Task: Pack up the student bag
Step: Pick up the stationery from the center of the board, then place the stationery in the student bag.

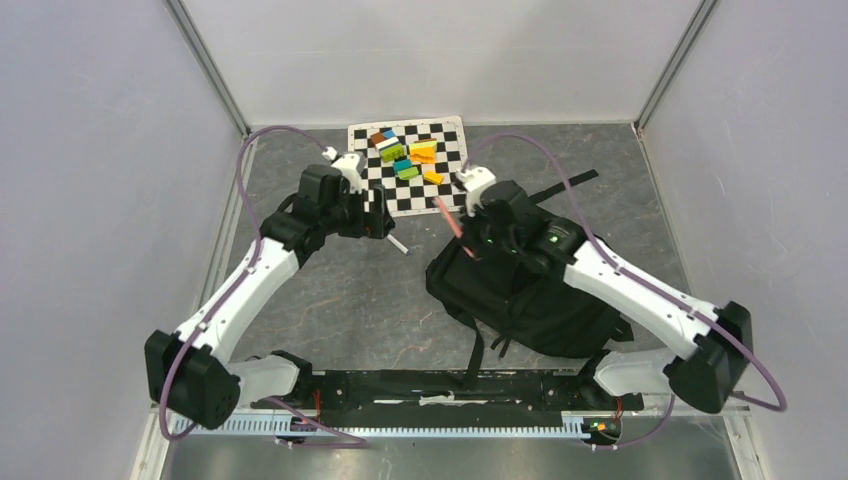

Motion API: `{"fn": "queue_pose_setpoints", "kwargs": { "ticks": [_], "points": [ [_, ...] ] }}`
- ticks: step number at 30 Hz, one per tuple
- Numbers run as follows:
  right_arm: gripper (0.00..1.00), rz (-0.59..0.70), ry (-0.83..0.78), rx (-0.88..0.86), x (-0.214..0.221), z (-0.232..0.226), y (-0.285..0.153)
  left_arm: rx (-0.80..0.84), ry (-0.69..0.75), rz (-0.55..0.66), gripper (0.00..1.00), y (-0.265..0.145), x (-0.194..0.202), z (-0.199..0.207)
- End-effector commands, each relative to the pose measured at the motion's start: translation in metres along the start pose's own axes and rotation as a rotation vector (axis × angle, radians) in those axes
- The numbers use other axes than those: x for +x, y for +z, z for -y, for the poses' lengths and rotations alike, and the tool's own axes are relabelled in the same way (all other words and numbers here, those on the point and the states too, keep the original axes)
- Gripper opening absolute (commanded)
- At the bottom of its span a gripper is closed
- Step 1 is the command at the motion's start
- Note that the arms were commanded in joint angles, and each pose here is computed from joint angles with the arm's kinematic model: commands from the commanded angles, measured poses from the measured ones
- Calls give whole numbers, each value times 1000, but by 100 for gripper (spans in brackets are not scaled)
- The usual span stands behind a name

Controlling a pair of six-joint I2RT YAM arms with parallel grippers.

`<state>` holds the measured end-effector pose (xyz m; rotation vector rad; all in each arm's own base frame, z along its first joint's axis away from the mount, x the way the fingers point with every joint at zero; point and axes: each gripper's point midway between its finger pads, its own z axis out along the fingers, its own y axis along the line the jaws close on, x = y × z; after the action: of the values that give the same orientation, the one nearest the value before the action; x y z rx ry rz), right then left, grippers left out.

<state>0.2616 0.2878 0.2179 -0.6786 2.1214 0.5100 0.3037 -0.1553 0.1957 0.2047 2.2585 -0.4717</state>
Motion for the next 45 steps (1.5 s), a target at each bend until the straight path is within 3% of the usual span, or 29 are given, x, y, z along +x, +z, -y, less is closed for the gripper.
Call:
{"fn": "queue_pose_setpoints", "kwargs": {
  "ticks": [1,9,16,31,45],
  "points": [
    [0,-210,35,171,70,55,-37,111,-24,53,100,9,-46,34],
    [0,-376,127,375,137,102,-113,162,-74,54,100,35,-68,49],
    [0,-482,169,385,178,100,-131,92,-64,50,100,40,-52,31],
    [0,-494,161,362,180,100,-103,78,-53,44,100,41,-50,28],
    [0,-460,116,359,151,108,-57,75,-51,37,100,40,-47,27]
  ]
}}
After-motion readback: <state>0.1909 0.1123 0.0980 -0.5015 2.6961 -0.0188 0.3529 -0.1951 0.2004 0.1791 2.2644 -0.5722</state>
